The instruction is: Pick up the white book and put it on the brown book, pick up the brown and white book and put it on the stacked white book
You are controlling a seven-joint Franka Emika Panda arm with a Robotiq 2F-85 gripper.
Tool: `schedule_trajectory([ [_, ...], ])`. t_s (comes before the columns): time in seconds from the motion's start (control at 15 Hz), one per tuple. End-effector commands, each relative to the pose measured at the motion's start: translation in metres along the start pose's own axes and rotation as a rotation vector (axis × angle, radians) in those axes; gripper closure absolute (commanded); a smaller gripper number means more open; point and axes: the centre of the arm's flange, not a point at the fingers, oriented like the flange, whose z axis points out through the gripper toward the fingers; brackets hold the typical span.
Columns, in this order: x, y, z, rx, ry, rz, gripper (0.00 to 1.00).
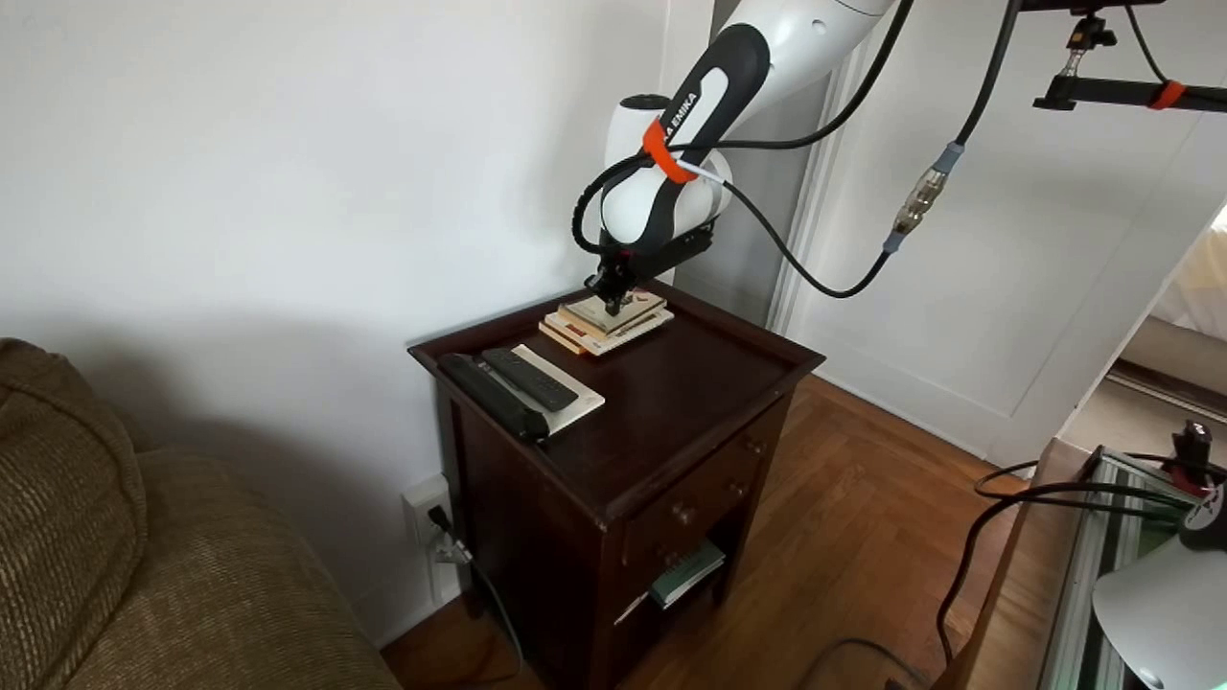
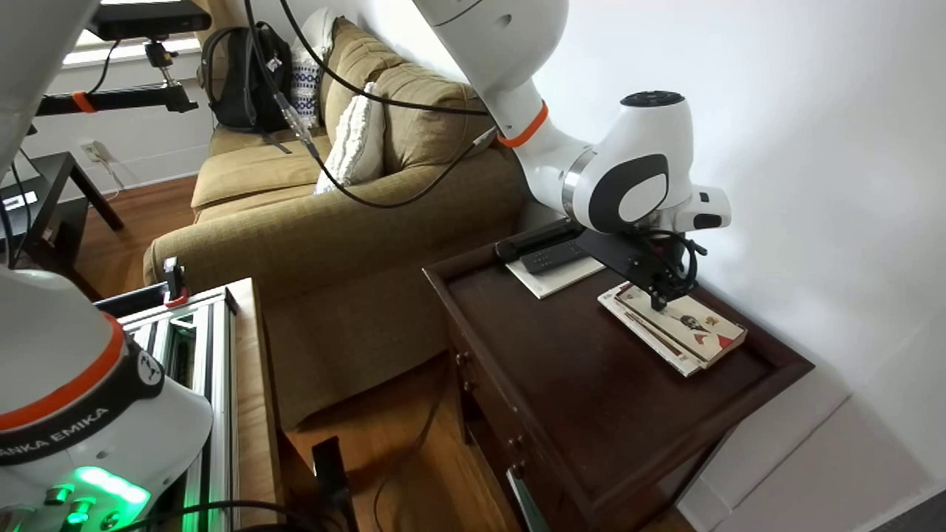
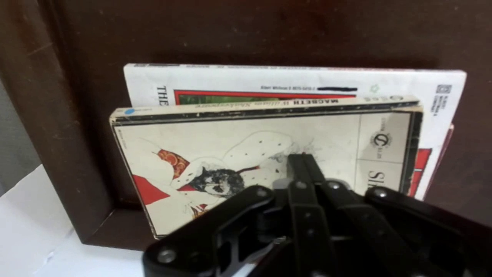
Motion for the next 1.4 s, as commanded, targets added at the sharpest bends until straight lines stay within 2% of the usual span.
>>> schedule_trajectory([
  [0.0, -0.002, -0.011, 0.017, 0.026, -0.058, 0.064, 1.00],
  [0.2, -0.001, -0.012, 0.015, 0.031, -0.073, 0.103, 1.00],
  [0.47, 0.002, -0.011, 0.005, 0.004, -0.051, 0.114, 1.00],
  [0.53, 0.002, -0.012, 0.001, 0.003, -0.045, 0.120, 0.74],
  [0.67, 0.000, -0.014, -0.012, -0.005, -0.030, 0.123, 0.67],
  [0.87, -0.002, -0.019, -0.028, -0.012, -0.017, 0.135, 0.43],
  [1.2, -0.010, -0.027, -0.062, -0.068, 0.005, 0.124, 0.05],
  [1.33, -0.017, -0.029, -0.076, -0.095, 0.002, 0.124, 0.00],
])
